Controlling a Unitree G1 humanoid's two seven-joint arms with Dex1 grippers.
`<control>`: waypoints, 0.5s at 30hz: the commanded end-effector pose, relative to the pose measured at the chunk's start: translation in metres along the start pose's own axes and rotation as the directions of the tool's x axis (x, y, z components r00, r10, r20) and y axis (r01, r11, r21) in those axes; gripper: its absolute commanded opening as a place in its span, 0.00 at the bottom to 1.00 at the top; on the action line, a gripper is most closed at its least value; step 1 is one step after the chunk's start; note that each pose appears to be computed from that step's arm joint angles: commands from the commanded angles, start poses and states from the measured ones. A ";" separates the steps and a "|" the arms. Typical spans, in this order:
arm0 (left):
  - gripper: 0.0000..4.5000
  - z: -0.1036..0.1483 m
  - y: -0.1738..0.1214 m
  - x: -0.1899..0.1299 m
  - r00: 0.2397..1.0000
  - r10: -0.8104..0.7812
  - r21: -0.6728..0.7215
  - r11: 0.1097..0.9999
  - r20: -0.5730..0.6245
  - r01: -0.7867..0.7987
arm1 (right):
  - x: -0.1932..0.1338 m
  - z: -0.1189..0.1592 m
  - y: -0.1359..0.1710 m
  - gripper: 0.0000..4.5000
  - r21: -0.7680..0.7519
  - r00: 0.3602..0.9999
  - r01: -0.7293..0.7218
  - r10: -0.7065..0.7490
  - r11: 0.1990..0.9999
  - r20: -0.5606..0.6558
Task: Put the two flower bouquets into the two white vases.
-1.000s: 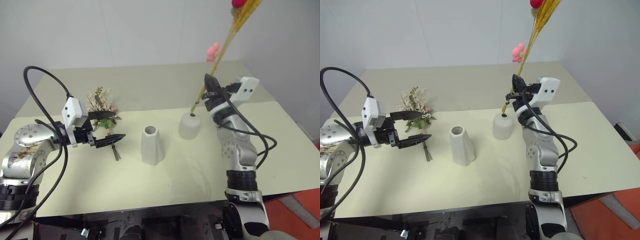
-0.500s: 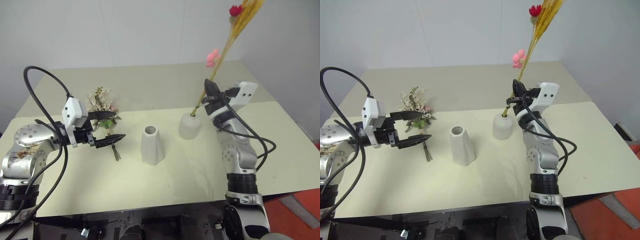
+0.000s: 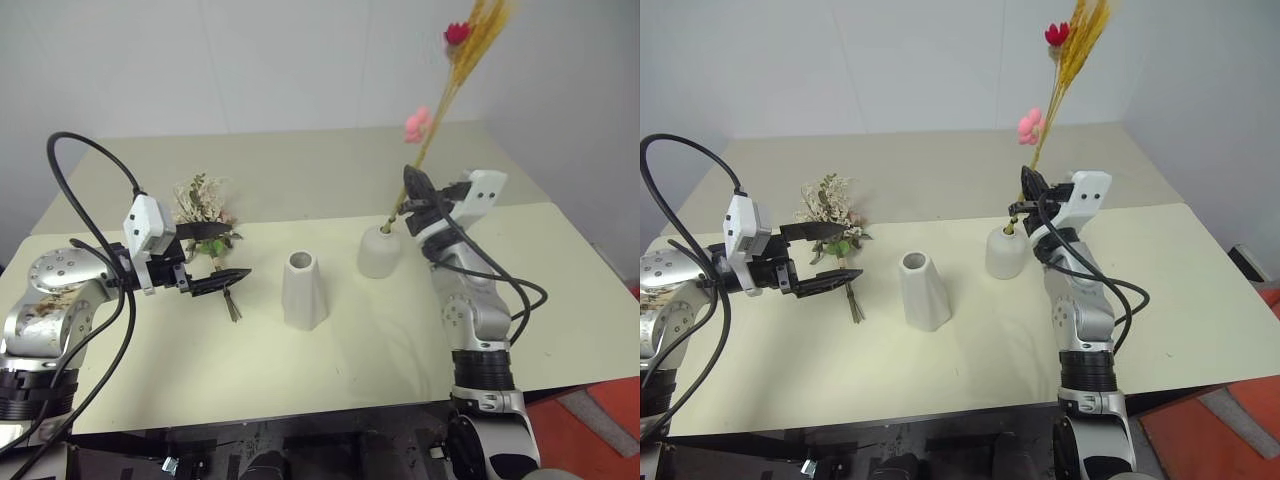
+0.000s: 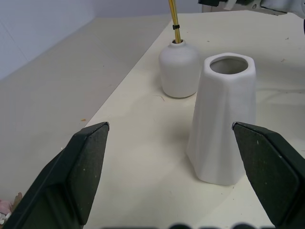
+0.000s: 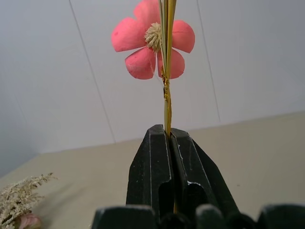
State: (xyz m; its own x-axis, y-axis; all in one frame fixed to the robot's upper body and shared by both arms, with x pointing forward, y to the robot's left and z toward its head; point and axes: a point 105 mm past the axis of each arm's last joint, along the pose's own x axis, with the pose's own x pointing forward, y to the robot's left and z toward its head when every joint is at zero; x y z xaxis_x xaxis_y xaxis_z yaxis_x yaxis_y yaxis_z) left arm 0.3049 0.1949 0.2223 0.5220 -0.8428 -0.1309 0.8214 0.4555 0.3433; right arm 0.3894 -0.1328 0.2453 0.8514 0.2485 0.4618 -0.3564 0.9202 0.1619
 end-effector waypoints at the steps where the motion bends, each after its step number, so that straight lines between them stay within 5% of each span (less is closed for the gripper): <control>1: 1.00 0.010 0.003 -0.002 1.000 0.010 0.049 0.999 0.020 -0.011 | 0.002 0.010 0.006 0.00 -0.028 0.998 -0.029 0.031 0.999 0.052; 15: 1.00 0.010 0.004 -0.002 0.999 0.023 0.053 0.998 0.025 -0.024 | -0.003 -0.006 0.008 0.00 -0.057 0.999 -0.039 0.039 0.998 0.011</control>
State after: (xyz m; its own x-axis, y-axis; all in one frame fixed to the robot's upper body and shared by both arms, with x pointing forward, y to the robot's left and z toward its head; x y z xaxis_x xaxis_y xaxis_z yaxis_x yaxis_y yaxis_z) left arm 0.3056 0.1951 0.2240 0.5306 -0.8388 -0.1218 0.8115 0.4612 0.3589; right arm 0.3904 -0.1223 0.2287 0.8556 0.2896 0.4290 -0.3691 0.9225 0.1134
